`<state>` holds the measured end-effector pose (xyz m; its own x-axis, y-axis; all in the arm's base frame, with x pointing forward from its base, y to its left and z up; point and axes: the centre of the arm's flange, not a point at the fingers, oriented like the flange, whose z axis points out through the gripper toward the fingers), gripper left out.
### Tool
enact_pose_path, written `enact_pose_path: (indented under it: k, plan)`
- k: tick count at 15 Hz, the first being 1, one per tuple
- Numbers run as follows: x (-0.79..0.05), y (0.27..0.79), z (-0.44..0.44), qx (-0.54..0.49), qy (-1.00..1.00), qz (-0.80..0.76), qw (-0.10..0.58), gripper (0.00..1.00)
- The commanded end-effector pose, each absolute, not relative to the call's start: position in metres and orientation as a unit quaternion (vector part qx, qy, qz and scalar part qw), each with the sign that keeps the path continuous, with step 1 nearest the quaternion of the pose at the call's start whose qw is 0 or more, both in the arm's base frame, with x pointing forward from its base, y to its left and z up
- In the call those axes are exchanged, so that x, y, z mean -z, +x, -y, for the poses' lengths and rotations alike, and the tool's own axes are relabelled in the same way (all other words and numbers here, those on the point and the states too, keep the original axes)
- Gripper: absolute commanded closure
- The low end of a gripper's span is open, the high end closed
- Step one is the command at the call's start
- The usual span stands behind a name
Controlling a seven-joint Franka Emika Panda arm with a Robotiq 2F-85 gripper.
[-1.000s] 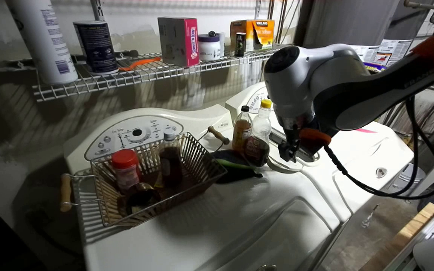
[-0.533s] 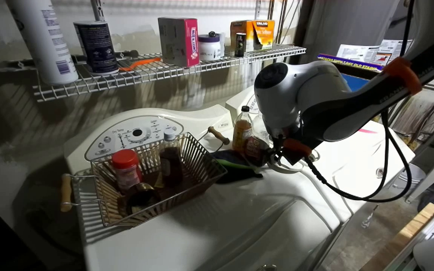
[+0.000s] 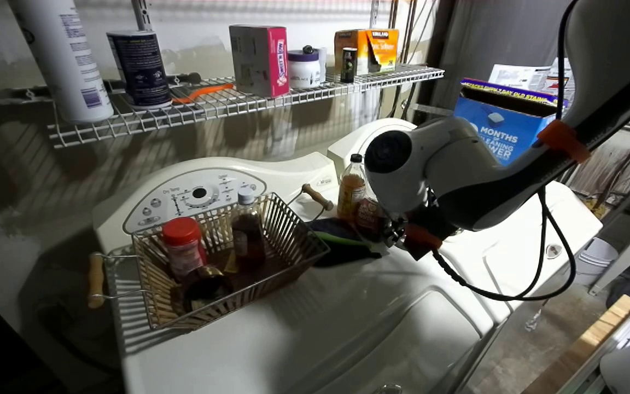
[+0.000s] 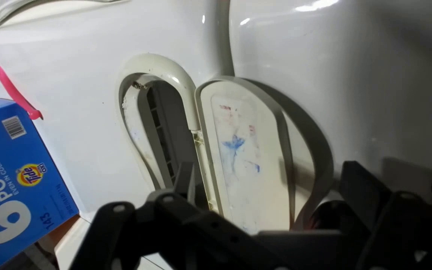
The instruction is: Close the soap dispenser on the washing machine on the right.
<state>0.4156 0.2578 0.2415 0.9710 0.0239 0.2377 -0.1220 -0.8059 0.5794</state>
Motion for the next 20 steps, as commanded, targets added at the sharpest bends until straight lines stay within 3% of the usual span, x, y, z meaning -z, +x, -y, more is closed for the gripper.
enact_pose_path:
  k: [1, 20]
  plan:
    - [-0.222, 0.420, -0.260, -0.138, 0.937, 0.034, 0.318, 0.00]
    - [-0.207, 0.423, -0.232, -0.157, 0.902, 0.018, 0.401, 0.00]
